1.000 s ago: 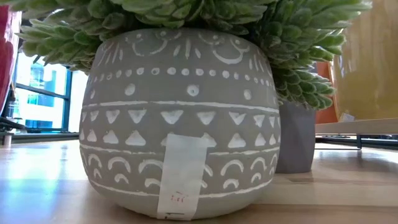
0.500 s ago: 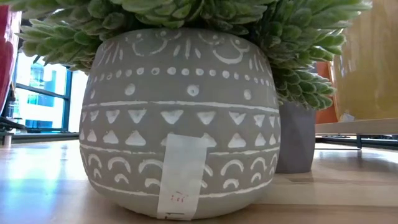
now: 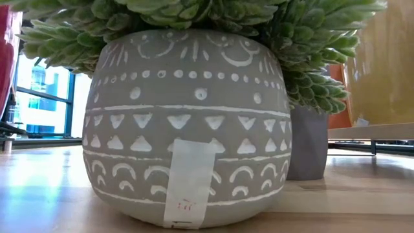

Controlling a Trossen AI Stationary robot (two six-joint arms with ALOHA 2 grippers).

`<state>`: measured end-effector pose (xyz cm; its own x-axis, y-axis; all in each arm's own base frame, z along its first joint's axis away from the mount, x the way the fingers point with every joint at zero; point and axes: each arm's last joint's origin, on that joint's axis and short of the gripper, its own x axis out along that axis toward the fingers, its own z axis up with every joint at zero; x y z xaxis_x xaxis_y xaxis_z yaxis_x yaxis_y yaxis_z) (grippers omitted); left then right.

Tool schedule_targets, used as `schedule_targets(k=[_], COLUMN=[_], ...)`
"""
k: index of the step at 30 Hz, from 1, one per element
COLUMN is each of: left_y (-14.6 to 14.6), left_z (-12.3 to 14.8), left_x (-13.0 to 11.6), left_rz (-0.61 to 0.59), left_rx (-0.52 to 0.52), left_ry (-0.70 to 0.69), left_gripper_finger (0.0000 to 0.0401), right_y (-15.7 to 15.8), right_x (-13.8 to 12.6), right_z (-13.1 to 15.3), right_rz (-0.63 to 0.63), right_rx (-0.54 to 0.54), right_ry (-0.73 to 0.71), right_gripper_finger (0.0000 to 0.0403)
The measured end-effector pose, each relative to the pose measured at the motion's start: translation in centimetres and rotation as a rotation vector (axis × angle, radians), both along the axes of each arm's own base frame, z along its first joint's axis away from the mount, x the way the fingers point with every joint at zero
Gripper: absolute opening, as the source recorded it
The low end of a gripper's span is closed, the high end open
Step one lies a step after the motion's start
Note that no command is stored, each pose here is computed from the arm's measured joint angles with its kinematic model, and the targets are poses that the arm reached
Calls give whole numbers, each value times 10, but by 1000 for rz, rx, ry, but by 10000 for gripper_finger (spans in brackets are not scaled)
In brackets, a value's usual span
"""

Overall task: Place coffee mugs
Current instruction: Move the green mug to the center of the table

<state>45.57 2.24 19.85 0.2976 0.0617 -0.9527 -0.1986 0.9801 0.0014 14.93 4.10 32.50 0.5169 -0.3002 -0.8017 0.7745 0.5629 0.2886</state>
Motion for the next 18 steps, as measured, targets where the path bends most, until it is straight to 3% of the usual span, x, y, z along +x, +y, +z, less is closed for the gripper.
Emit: schedule_targets(k=[12, 18], left_y=[5, 10], left_z=[0, 0], left_x=[0, 0], left_rz=[-10, -1], left_rx=[-9, -15], left_ry=[-1, -3], left_gripper_finger=[41, 79], right_y=[0, 1], right_x=[0, 0], right_z=[0, 0], right_rz=[7, 11], right_rx=[15, 21], right_ry=[5, 8], right_gripper_finger=[94, 94])
